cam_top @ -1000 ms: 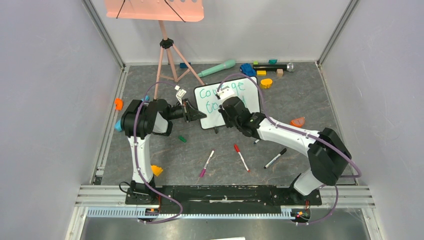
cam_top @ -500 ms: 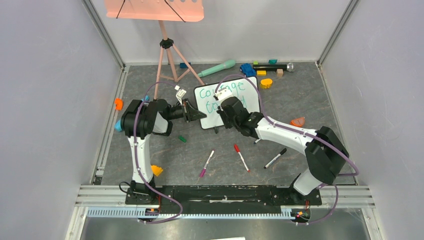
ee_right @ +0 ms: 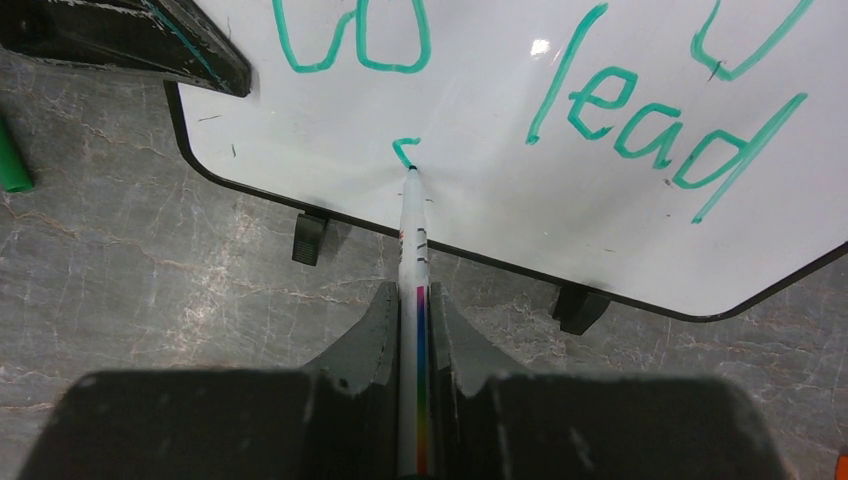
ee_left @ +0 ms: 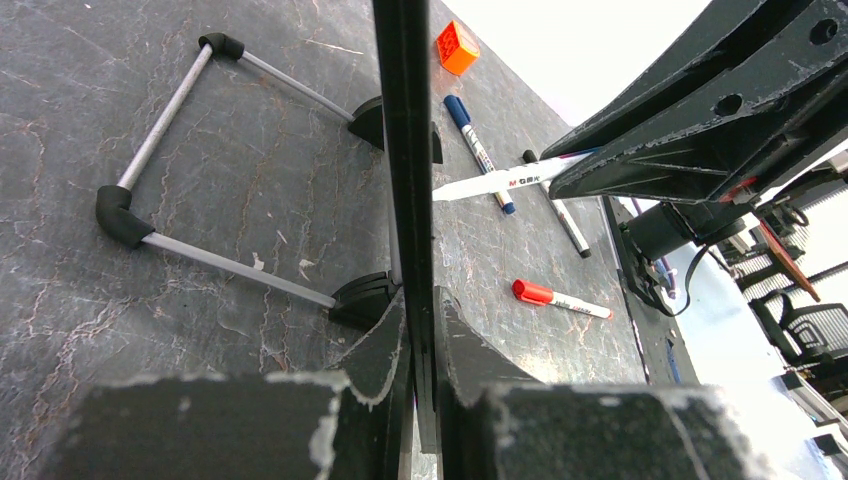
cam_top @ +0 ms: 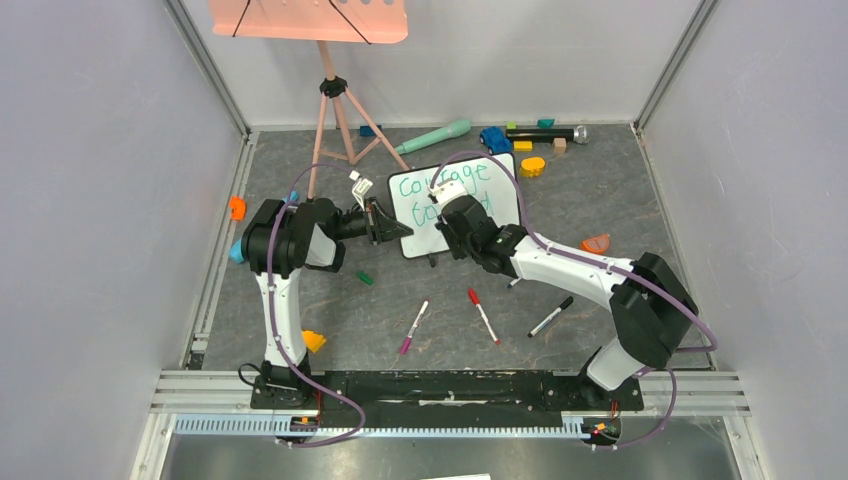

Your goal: Write a sentence on the whiteboard

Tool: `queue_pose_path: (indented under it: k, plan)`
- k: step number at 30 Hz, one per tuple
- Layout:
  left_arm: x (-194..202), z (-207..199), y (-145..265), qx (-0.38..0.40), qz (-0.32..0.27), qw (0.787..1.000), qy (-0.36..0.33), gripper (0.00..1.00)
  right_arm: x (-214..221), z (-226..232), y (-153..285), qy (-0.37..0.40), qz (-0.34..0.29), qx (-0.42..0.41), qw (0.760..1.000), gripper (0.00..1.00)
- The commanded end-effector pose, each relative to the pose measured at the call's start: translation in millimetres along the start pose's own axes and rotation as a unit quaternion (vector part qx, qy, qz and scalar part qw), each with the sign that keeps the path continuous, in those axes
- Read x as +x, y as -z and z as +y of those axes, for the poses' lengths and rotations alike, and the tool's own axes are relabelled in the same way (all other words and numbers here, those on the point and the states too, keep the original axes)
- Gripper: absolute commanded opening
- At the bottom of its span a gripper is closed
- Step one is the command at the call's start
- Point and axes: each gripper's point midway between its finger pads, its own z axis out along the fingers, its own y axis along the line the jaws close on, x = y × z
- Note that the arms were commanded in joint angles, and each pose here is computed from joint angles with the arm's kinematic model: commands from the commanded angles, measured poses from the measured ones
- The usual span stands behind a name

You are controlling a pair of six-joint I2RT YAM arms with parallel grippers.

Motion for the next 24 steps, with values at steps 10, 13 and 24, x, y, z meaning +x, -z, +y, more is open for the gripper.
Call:
queue_pose_path:
  k: [10,13,24]
  plan:
    - [-1.9,-5.7,-2.5,0.019,0.001,0.997,-0.079,0.02,-16.4,-25.6,1.0,-0.015,-0.013,0.059,0.998,0.0]
    - [-2.4,-5.8,-2.5,0.019,0.001,0.997,-0.08,0.02,-20.5,-24.2,-0.8,-0.016,-0.016,0.056,0.998,0.0]
    - [-3.3,-6.4,-2.9,0.021,0.002,0.996,-0.082,0.02,-41.1,-18.6,-3.1,-0.018,-0.036,0.043,0.998,0.0]
